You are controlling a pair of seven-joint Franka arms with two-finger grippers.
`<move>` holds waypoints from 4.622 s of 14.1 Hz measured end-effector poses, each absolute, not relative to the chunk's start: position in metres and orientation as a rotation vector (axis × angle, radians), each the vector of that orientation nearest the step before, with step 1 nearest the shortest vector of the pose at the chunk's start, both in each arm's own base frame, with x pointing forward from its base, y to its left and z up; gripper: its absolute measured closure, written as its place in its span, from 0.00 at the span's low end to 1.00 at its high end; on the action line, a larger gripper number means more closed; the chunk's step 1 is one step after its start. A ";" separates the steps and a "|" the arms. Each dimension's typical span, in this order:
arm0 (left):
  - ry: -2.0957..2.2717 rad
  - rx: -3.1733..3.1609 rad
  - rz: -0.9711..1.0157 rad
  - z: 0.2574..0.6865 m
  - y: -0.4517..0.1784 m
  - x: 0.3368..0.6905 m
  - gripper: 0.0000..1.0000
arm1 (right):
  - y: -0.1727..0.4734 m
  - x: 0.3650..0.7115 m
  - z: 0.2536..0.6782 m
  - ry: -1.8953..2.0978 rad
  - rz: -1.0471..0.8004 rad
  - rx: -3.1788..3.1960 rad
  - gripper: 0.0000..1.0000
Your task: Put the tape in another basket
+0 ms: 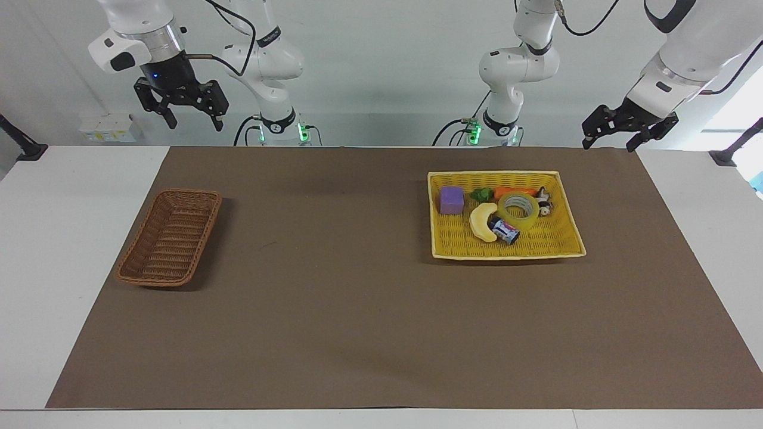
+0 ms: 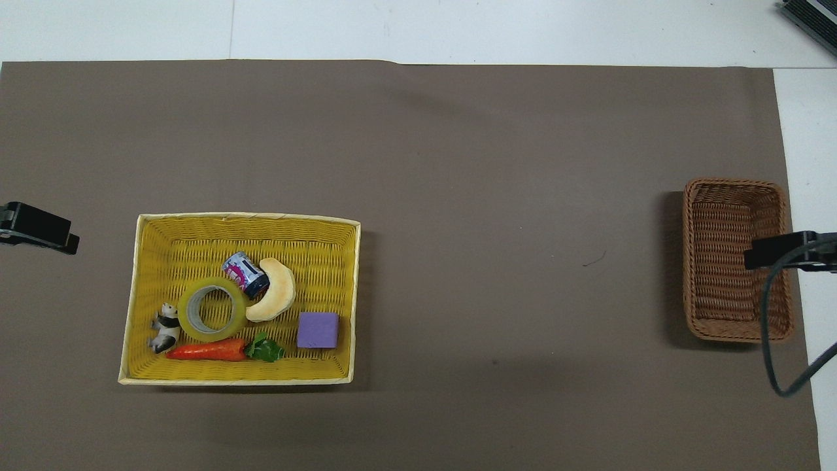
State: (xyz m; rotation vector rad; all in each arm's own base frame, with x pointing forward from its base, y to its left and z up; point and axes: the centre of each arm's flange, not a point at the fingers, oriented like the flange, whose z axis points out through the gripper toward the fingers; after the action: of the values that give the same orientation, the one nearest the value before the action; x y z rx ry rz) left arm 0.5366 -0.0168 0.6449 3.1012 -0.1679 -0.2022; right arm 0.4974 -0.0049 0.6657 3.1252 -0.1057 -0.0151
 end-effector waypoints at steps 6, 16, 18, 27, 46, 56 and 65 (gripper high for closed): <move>-0.163 3.102 -0.202 0.645 -0.015 0.537 0.00 | -0.005 0.497 0.666 -0.106 -0.015 3.125 0.00; -0.150 3.103 -0.214 0.642 -0.012 0.536 0.00 | -0.008 0.517 0.673 -0.116 0.044 3.126 0.00; -0.144 3.104 -0.220 0.639 -0.012 0.535 0.00 | -0.010 0.518 0.672 -0.122 0.041 3.126 0.00; -0.066 3.114 -0.222 0.607 -0.008 0.527 0.00 | -0.011 0.518 0.673 -0.126 0.037 3.126 0.00; 0.727 3.080 -0.282 0.432 -0.014 0.496 0.00 | -0.013 0.517 0.672 -0.131 0.034 3.125 0.00; 0.589 3.122 -0.279 0.311 -0.060 0.442 0.29 | -0.013 0.517 0.672 -0.132 0.034 3.125 0.00; 0.499 3.131 -0.339 0.347 -0.056 0.462 0.77 | -0.013 0.517 0.672 -0.132 0.034 3.125 0.00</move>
State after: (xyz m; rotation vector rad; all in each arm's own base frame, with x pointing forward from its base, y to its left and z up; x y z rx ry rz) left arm 0.4616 -0.0556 0.3474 3.1310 0.4985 -0.3389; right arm 0.5174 -0.0132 0.6725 3.1253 -0.1316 0.0341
